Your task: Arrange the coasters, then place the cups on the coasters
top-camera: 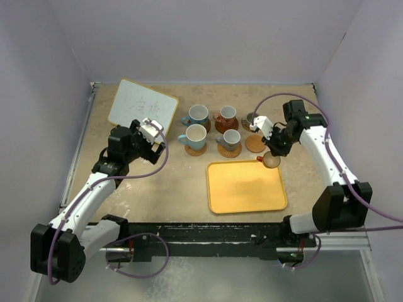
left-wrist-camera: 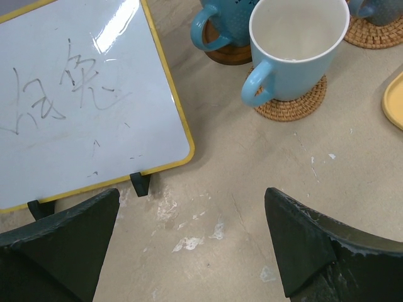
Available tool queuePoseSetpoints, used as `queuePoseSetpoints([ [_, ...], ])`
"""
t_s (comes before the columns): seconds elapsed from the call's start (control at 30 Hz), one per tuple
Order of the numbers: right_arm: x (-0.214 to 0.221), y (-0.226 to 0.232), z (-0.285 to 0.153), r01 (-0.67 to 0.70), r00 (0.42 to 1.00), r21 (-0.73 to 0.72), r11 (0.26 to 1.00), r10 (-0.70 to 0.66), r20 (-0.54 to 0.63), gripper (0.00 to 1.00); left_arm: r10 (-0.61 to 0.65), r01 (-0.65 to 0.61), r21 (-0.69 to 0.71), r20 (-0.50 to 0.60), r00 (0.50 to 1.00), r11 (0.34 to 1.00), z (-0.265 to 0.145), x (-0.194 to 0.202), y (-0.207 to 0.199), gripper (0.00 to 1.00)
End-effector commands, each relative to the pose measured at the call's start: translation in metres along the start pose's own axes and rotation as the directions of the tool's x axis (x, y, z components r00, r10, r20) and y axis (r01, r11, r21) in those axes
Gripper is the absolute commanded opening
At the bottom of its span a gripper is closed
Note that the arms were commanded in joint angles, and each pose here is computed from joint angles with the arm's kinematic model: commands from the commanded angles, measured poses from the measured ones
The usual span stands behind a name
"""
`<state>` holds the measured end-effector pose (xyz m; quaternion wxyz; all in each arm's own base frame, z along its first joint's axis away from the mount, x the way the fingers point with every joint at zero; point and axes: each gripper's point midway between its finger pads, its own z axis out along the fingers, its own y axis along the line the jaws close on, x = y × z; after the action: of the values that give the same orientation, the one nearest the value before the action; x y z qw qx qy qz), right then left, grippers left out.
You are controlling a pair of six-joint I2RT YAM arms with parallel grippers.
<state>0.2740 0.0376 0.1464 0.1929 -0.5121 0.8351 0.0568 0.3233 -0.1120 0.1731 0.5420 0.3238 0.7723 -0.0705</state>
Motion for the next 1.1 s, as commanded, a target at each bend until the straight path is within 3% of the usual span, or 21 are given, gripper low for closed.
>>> queuePoseSetpoints([
  [0.0,-0.025,-0.018,-0.004,0.09,0.995,-0.038,0.995,-0.088,0.052,0.0,0.031,-0.031,-0.006,0.057,0.998,0.999,-0.005,-0.014,0.004,0.94],
  [0.6,-0.055,-0.086,0.056,0.279,0.96,-0.182,0.943,-0.273,0.055,0.0,0.05,-0.051,0.02,0.049,0.998,0.998,-0.001,-0.007,-0.001,0.94],
  [1.07,-0.066,-0.116,0.088,0.322,0.946,-0.231,0.918,-0.319,0.055,0.0,0.061,-0.062,0.017,0.024,0.998,0.998,0.002,0.001,0.0,0.94],
])
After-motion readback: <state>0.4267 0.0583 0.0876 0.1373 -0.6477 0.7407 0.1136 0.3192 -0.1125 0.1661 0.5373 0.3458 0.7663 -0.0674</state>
